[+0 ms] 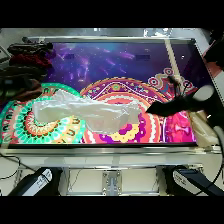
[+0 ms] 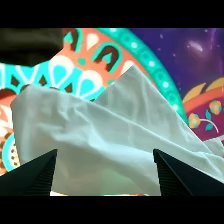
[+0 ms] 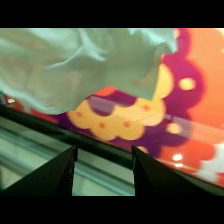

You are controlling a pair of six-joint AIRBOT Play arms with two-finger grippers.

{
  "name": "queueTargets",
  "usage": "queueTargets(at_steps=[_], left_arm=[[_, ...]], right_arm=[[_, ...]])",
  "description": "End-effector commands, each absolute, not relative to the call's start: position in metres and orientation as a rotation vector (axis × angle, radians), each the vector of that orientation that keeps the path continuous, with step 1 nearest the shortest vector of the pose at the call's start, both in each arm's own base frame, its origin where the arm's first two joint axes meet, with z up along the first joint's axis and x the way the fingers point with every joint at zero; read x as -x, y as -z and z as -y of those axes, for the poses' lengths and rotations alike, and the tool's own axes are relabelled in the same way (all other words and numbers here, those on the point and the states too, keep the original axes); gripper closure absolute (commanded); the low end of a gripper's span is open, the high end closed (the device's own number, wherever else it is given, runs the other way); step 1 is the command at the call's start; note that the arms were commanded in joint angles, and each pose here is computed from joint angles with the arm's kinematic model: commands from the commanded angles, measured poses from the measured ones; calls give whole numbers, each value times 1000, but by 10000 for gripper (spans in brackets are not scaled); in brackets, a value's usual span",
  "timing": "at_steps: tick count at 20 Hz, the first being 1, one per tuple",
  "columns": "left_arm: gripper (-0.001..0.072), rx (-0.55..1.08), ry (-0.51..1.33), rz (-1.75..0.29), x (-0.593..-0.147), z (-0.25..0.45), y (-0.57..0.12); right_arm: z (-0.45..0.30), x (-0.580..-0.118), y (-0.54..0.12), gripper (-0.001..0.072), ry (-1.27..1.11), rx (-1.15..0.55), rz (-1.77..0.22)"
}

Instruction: Fold the shirts.

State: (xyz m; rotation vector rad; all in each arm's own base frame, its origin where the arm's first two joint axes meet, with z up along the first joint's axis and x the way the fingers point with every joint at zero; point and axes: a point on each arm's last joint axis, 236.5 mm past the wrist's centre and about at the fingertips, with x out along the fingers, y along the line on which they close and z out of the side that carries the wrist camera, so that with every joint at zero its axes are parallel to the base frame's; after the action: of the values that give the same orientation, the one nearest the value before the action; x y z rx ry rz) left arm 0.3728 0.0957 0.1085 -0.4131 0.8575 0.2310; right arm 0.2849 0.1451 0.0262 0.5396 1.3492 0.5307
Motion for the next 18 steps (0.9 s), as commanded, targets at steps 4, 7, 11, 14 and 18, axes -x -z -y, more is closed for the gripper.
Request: queueTargets(at_steps=[4, 7, 11, 14, 18], left_arm=[[13, 991, -386, -711, -304, -98, -22], [13, 1019, -370, -726, -304, -91, -20], [13, 1022, -370, -727, -304, -91, -20], [13, 1022, -370, -728, -304, -91, -20], [13, 1032, -358, -758, -301, -85, -17]], right_arm=[[-222, -237, 44, 102, -499, -1230, -1305], [-244, -243, 71, 146, -408, -1140, -1302], [-283, -248, 87, 206, -414, -1097, -1371], [-304, -259, 94, 207, -414, -1118, -1402], [-317, -273, 90, 232, -433, -1143, -1412]])
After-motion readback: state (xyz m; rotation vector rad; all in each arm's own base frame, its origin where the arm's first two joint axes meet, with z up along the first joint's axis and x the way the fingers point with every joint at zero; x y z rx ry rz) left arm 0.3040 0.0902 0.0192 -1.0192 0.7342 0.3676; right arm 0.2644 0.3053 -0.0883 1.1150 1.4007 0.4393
